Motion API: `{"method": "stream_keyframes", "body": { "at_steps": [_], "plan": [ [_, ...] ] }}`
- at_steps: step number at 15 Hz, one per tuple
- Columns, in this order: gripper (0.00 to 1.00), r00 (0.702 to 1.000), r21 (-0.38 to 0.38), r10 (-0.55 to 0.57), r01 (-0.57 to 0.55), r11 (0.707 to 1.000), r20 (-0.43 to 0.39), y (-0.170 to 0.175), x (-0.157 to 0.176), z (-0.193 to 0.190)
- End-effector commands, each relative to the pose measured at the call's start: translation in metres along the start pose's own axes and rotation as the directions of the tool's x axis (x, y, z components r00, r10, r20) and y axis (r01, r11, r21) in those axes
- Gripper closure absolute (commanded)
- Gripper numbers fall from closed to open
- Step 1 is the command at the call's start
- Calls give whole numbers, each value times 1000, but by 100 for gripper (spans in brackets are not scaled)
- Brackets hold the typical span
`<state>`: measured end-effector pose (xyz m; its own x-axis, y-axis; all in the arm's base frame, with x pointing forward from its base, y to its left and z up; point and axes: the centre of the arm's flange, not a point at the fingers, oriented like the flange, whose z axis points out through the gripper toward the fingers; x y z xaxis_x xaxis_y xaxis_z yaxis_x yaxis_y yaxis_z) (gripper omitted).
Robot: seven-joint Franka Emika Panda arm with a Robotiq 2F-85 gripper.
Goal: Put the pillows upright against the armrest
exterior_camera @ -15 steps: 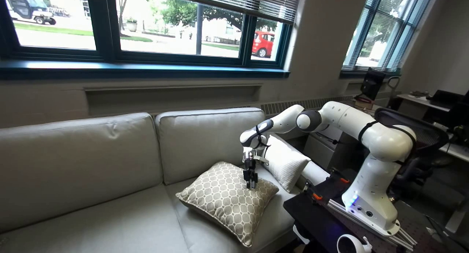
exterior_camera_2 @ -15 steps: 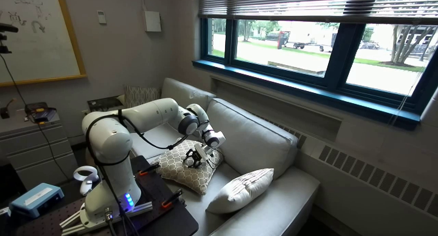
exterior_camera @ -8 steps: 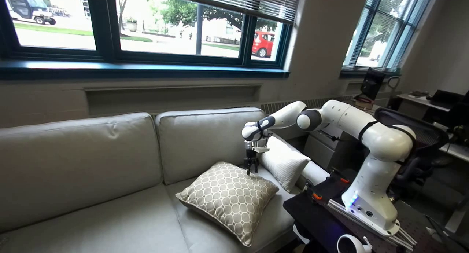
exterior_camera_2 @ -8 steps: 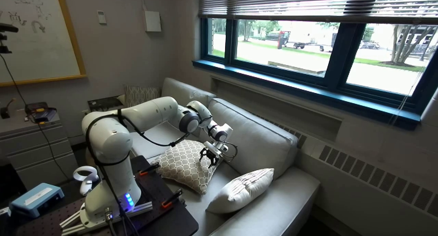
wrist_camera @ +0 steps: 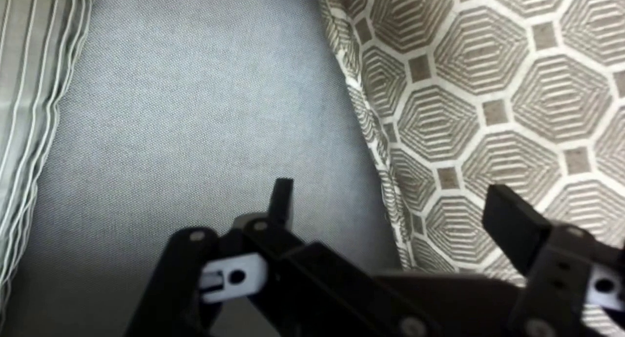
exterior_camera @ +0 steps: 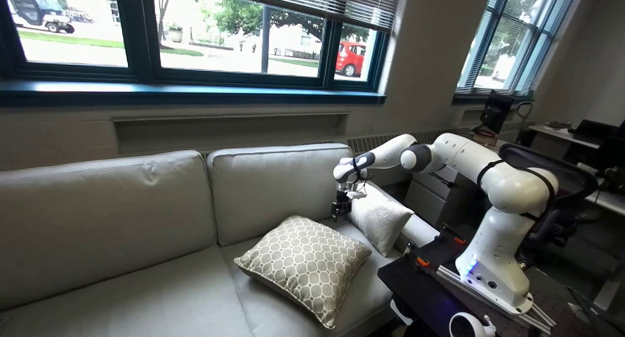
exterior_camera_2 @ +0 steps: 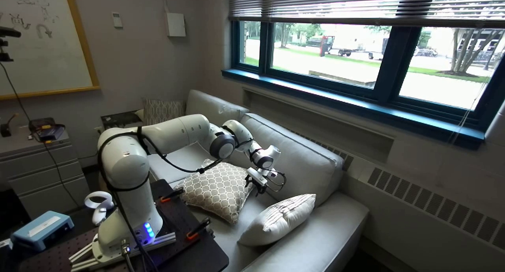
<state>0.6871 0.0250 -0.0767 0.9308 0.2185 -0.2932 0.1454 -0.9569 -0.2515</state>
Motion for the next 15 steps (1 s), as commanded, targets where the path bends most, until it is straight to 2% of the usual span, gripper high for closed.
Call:
{"method": "stream_keyframes", "body": {
  "at_steps": [1,5,7,11,15],
  "plan": [
    [0,1000,94,-19,20,995,-9,30,62,31],
    [0,1000,186,3,-5,982,13,41,49,48],
    [0,998,221,53,-58,973,30,53,36,62],
    [0,988,321,138,-154,935,72,76,8,93],
    [0,982,390,174,-186,902,67,88,-4,106]
  ]
}}
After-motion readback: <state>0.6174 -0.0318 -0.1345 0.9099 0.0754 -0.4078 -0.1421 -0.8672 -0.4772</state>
